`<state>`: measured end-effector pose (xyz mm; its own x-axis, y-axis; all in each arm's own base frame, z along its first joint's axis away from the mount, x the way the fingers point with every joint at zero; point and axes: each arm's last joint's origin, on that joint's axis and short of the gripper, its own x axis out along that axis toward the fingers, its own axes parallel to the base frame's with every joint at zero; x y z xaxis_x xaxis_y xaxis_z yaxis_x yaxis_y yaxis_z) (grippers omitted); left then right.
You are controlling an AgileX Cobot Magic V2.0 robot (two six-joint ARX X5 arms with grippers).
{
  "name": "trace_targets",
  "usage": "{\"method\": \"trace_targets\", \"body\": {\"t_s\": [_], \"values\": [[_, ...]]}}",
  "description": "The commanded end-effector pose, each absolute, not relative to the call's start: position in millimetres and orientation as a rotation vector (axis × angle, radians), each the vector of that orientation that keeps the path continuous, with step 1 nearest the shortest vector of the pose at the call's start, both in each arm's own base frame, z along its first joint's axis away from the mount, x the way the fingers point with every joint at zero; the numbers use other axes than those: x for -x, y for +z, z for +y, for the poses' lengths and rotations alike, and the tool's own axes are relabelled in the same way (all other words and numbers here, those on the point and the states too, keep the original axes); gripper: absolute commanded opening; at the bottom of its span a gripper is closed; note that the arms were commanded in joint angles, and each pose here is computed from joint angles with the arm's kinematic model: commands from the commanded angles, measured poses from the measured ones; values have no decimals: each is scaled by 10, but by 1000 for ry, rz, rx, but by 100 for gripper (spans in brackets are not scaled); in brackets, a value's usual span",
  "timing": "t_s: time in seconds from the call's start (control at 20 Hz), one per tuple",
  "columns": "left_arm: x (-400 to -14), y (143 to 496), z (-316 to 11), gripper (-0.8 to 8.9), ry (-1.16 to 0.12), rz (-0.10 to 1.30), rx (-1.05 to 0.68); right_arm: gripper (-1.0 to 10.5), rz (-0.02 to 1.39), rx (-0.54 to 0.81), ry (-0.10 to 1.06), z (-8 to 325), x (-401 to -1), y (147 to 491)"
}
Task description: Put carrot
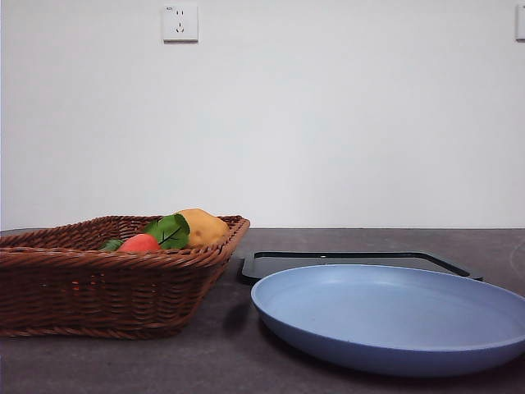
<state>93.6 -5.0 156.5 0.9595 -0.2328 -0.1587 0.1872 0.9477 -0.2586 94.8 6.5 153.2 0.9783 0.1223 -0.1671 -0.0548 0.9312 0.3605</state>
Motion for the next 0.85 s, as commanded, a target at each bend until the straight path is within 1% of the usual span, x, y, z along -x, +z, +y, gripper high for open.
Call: {"method": "trace_targets", "body": {"t_s": [0.05,0.25,0.35,0.65,0.85], "values": [[-938,1564,-69,8,-271,193,364,4,201,-504,78,65,-952,1499],[-938,1573,-73,7,-286,191,382,3,214,-511,144,85,-945,1519],[-939,1589,-73,7,-284,197,434,3,229,-514,171,94,-940,1538],[-947,1724,-73,7,-267,268,462,3,323,-515,158,96,-921,1698],[-1002,1894,-78,7,-290,275,459,3,377,-516,175,106,-942,1874]]}}
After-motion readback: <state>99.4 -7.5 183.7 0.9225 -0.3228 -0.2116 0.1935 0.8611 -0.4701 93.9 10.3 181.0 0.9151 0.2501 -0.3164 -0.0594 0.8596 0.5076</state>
